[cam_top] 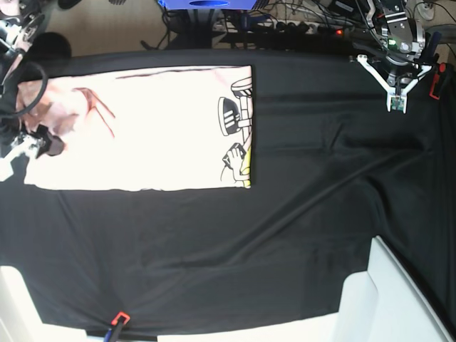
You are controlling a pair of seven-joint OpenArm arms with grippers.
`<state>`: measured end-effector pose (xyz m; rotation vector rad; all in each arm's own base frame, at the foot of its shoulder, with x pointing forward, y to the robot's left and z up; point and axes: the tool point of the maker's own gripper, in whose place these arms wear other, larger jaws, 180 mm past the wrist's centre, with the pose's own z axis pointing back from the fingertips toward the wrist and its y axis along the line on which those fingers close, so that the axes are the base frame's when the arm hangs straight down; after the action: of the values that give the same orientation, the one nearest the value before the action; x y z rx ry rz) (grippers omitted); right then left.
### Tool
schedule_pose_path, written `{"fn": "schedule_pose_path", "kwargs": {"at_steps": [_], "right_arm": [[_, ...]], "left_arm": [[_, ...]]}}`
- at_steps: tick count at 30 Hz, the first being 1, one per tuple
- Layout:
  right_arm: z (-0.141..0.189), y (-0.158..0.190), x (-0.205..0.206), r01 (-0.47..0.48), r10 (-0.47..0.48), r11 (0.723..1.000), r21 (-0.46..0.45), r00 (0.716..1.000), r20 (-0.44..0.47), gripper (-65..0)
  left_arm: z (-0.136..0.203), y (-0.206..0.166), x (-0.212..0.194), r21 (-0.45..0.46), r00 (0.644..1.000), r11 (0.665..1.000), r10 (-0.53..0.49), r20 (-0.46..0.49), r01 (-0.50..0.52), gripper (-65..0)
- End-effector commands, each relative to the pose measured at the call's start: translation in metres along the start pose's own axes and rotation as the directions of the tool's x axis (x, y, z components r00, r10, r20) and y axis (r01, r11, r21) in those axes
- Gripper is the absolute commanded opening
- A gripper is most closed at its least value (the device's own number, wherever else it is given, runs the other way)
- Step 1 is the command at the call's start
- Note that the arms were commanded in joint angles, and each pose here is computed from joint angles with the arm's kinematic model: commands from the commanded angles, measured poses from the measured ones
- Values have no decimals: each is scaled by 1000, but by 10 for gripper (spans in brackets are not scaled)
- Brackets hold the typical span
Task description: Fold the T-shirt properly
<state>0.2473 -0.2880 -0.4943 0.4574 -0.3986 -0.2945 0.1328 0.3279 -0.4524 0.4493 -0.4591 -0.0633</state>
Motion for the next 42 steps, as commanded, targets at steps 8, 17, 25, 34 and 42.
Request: {"fn": "schedule_pose_path", "kwargs": {"at_steps": [8, 17, 25, 34, 42], "right_arm": [[-2, -6, -29, -3, 0, 1000, -26, 993, -118, -618], [12, -19, -14, -29, 23, 998, -64, 996, -86, -650], [47, -21, 26, -166, 170, 974, -154, 985, 16, -650], [69, -10, 55, -256, 277, 943, -210, 958, 76, -650], [73, 38, 59, -454, 479, 863, -223, 875, 71, -650]], "left_arm": [[-3, 5, -2, 14, 1000, 1000, 3, -4, -2, -638], [-4, 2, -12, 5, 1000, 1000, 2, -27, -2, -638], [-4, 3, -12, 6, 1000, 1000, 1, -26, -1, -640], [-4, 3, -11, 6, 1000, 1000, 1, -24, -1, -640], [-4, 3, -12, 6, 1000, 1000, 0, -26, 0, -640]]}}
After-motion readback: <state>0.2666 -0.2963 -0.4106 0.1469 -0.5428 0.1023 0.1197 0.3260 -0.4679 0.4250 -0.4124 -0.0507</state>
